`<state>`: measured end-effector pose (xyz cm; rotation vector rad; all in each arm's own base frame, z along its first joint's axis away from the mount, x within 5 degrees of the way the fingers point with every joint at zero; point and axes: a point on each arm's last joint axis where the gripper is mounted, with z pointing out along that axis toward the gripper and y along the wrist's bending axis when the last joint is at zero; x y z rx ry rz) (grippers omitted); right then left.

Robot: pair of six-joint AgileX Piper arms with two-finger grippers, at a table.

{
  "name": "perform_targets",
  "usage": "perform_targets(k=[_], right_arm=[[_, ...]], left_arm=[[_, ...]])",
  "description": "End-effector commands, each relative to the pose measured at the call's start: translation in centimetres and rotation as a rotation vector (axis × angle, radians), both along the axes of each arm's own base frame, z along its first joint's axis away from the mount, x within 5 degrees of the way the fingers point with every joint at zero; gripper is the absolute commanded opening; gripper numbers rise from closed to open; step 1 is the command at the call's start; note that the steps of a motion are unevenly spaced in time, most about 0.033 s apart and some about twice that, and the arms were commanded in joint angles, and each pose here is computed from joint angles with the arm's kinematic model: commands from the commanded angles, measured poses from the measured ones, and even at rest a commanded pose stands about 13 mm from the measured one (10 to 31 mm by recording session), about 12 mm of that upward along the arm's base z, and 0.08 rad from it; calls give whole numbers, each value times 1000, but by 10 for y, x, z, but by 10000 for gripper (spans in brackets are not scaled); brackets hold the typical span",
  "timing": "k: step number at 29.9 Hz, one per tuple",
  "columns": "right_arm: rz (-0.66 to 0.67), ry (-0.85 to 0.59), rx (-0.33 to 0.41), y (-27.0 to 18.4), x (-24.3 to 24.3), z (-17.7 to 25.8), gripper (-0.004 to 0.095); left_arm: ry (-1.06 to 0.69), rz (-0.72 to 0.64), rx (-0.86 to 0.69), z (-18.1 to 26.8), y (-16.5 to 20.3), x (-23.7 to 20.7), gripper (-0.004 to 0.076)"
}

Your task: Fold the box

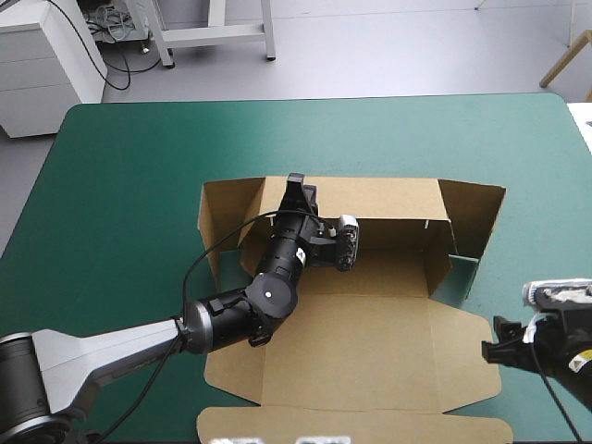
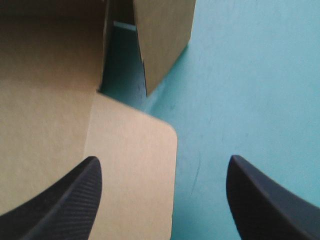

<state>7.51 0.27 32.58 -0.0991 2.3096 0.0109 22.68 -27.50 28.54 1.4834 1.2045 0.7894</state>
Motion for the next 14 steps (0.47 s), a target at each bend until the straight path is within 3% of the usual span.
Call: perform_targets(k=[1, 9, 14], right_arm=[[-39, -143, 22, -2, 11, 51, 634], [-21, -118, 20, -9, 81, 110, 634], [-10, -80, 10, -15, 135, 121, 634]], left_arm=[[-71, -20, -48, 25, 1, -5, -10], [-71, -20, -48, 25, 1, -5, -10], [-71, -20, -48, 25, 1, -5, -10]])
